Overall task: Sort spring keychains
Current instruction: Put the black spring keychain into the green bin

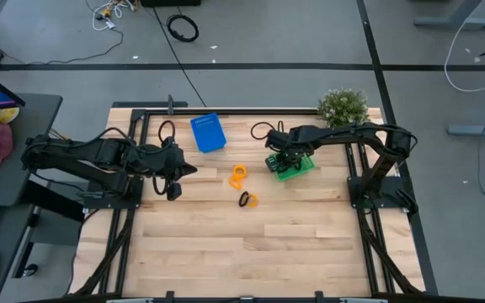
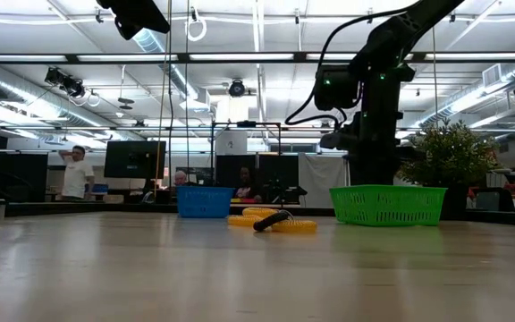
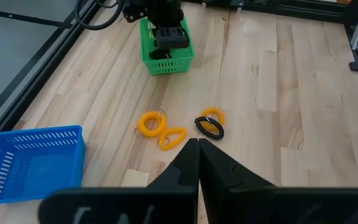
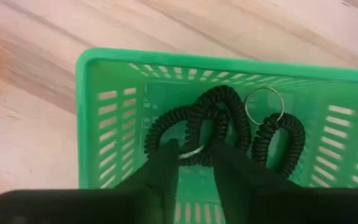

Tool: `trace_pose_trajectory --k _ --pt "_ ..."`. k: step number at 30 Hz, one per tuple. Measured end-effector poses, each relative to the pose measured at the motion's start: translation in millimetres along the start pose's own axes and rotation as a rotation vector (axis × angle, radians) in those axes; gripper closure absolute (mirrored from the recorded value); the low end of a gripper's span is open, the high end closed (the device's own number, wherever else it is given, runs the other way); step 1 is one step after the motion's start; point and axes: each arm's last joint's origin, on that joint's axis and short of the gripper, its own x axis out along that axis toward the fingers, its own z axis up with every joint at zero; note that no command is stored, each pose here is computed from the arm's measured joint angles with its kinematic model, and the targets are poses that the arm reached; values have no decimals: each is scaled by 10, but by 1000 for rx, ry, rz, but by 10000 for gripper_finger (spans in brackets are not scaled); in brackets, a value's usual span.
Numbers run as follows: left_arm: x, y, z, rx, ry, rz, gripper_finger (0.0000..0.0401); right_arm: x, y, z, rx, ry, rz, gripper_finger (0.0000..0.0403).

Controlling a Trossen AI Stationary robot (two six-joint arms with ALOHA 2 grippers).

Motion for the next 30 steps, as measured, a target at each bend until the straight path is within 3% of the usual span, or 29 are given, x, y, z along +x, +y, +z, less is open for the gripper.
trace_pose_trajectory --k 6,12,22,30 --pt "0 0 0 0 0 0 396 -87 -3 -14 -26 7 42 229" --pt "1 0 0 0 0 0 396 -468 -95 -82 -23 -48 105 191" --pt "1 0 0 0 0 0 396 -1352 -463 -584 30 -121 241 189" --pt "0 0 0 1 0 0 396 -1484 -544 -778 -26 -117 234 220"
